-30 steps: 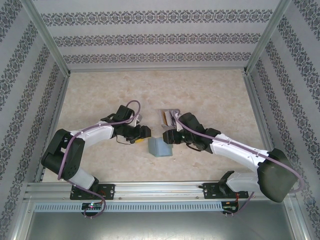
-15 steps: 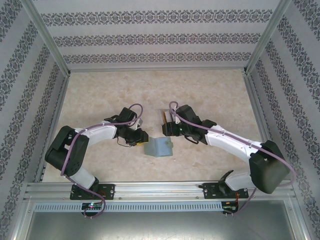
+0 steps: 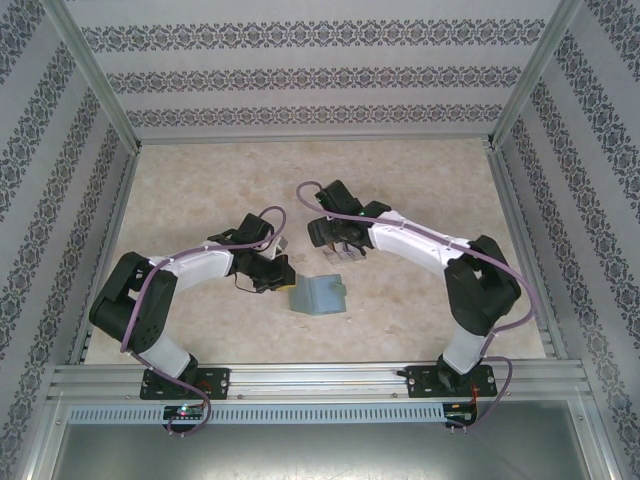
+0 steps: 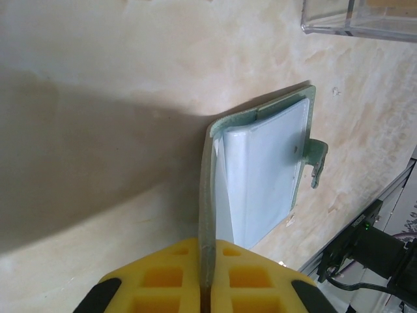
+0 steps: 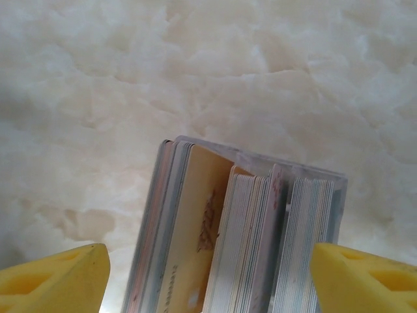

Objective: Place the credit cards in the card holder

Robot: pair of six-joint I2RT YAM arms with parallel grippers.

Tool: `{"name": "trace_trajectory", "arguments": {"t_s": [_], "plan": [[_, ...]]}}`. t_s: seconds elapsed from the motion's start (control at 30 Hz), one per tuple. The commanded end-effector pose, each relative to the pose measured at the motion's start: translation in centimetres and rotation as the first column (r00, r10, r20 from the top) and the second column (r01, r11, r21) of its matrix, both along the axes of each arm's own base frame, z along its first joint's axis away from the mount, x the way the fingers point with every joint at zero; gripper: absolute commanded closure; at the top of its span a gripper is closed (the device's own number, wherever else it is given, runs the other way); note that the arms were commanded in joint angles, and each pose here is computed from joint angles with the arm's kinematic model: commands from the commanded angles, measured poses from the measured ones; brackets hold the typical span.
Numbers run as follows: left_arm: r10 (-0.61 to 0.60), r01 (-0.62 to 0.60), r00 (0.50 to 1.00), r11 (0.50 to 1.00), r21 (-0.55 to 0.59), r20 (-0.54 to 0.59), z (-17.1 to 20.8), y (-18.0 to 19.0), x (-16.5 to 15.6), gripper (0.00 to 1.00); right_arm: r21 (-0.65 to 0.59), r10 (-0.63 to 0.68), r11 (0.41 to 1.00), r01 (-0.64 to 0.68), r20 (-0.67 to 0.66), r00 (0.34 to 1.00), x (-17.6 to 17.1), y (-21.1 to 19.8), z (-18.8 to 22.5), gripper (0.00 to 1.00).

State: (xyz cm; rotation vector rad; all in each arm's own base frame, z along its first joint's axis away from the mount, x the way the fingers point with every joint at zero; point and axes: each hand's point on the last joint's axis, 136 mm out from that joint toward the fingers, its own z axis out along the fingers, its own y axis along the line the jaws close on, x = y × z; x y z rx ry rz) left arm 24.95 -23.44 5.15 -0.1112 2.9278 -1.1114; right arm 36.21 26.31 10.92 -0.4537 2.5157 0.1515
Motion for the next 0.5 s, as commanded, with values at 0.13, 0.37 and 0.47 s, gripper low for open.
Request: {"name": "trace_trajectory", "arguments": {"t_s": [0.13, 0.37, 0.47], "plan": [[0.0, 0.0, 1.0, 1.0, -0.03, 0.0, 0.6, -0.5, -0.3, 0.93, -0.223, 0.043, 0.974, -0.04, 0.008, 0.999, 1.1, -2.3, -1.4, 0.17], [-0.007, 0.007, 1.0, 1.0, -0.026, -0.004, 0.5, -0.5, -0.3, 0.93, -0.116, 0.008, 0.993, -0.007, 0.01, 1.0, 1.1, -2.1, 0.6, 0.18], [-0.003, 0.003, 1.0, 1.0, -0.024, -0.011, 0.4, -0.5, -0.3, 0.93, -0.072, 0.001, 0.997, -0.001, -0.003, 1.0, 1.0, -2.1, 1.6, 0.18]]}}
